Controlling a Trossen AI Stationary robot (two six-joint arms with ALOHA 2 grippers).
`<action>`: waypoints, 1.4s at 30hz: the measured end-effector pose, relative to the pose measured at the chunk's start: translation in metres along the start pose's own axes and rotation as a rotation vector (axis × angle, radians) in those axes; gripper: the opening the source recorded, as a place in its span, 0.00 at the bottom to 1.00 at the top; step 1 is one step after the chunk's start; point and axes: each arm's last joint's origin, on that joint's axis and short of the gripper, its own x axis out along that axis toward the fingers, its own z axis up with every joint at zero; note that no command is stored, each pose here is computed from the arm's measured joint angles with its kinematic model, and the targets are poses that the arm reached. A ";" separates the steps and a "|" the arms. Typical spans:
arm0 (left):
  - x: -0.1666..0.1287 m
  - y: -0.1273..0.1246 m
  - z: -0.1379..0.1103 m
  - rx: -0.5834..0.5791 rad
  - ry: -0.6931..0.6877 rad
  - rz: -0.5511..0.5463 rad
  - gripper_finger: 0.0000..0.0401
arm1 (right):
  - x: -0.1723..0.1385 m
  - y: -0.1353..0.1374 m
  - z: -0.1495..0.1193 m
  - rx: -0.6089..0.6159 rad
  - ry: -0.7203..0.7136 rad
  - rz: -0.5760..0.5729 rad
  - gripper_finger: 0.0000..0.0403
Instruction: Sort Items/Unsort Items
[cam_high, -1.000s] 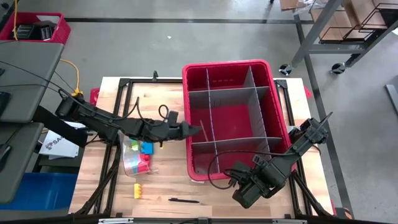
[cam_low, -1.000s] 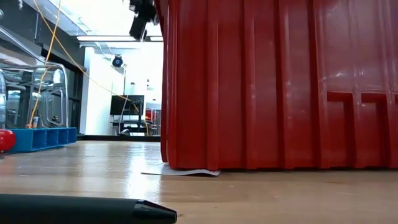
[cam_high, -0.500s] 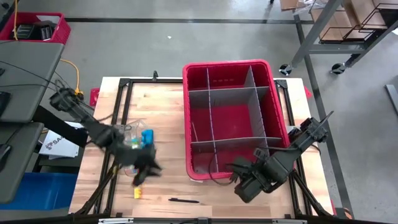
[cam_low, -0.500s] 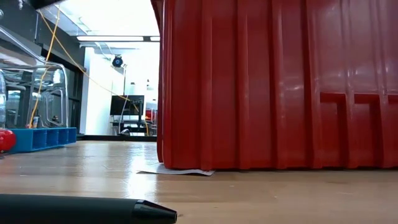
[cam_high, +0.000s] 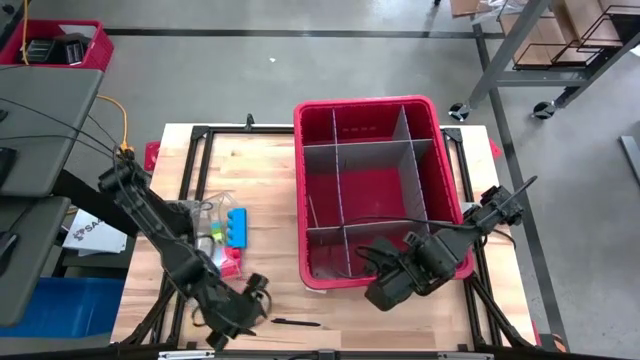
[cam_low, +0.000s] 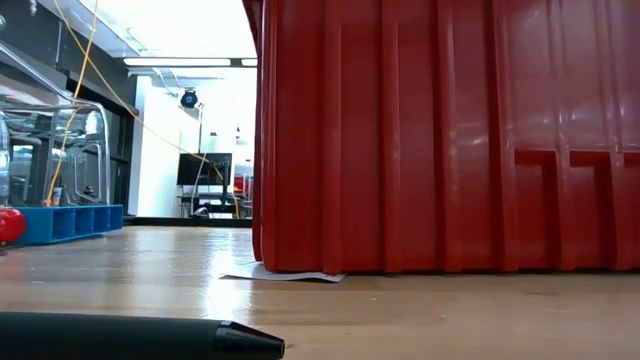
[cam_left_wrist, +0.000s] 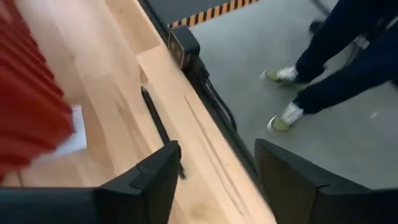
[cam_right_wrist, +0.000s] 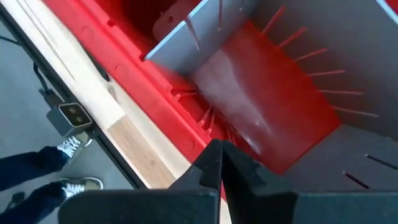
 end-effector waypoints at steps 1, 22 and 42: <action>0.006 0.000 0.003 0.027 0.013 0.007 0.53 | 0.000 0.000 0.000 -0.001 0.001 0.001 0.00; 0.160 0.013 -0.035 -0.392 0.315 0.245 0.65 | -0.002 0.004 -0.009 -0.162 -0.042 -0.009 0.00; 0.119 0.028 -0.026 -0.387 0.428 0.217 0.03 | -0.004 0.007 -0.020 -0.124 -0.033 0.004 0.00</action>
